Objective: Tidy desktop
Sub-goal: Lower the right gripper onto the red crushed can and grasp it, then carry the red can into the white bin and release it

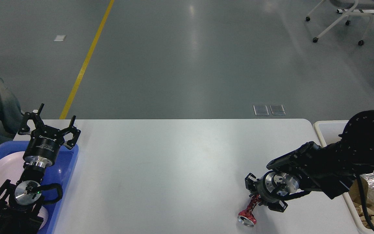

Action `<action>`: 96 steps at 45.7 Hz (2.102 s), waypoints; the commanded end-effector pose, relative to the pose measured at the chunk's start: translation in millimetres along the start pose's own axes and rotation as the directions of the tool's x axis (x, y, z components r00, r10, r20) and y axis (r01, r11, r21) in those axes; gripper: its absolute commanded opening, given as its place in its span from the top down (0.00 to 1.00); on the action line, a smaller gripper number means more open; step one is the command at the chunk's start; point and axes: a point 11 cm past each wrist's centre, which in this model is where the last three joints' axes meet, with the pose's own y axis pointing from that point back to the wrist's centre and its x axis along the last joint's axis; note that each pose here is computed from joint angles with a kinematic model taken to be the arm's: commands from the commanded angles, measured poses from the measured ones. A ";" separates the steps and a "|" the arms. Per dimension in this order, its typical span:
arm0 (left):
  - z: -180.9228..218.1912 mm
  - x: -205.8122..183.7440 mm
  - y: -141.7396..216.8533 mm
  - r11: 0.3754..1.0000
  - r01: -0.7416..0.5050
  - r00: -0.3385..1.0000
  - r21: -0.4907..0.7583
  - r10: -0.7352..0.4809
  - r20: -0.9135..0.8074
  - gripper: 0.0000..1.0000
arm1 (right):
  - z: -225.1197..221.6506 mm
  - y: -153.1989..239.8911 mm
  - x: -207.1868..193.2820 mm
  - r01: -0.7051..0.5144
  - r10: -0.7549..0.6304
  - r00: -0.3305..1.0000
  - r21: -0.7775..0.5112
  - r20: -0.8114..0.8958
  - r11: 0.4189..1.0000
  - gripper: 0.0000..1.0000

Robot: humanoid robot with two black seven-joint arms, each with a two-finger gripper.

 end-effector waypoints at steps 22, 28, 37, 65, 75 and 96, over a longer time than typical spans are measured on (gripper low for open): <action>0.0 0.0 0.0 1.000 0.000 1.000 0.000 0.000 0.000 0.04 | 3.3 6.7 10.6 -0.059 0.059 0.998 -0.008 -0.006 0.998 1.00; 0.0 0.0 0.0 1.000 0.000 1.000 0.000 0.000 0.000 0.04 | -1.0 20.2 12.3 -0.028 0.028 1.000 0.003 -0.013 1.000 1.00; 0.0 0.0 0.0 1.000 0.000 1.000 0.000 0.000 0.000 0.04 | -13.3 69.0 18.0 0.094 -0.092 0.992 0.020 -0.091 0.995 1.00; 0.0 0.0 0.0 1.000 0.000 1.000 0.000 0.000 0.000 0.04 | -32.4 275.0 31.1 0.139 -0.123 0.782 -0.021 -0.611 0.990 1.00; 0.0 0.0 0.0 1.000 0.000 1.000 0.000 0.000 0.000 0.04 | -22.7 274.1 55.3 0.058 -0.043 0.835 0.010 -0.548 0.998 1.00; 0.0 0.0 0.0 1.000 0.000 1.000 0.000 0.000 0.000 0.04 | 132.2 212.9 245.0 -0.304 0.292 0.951 -0.133 -0.099 0.943 1.00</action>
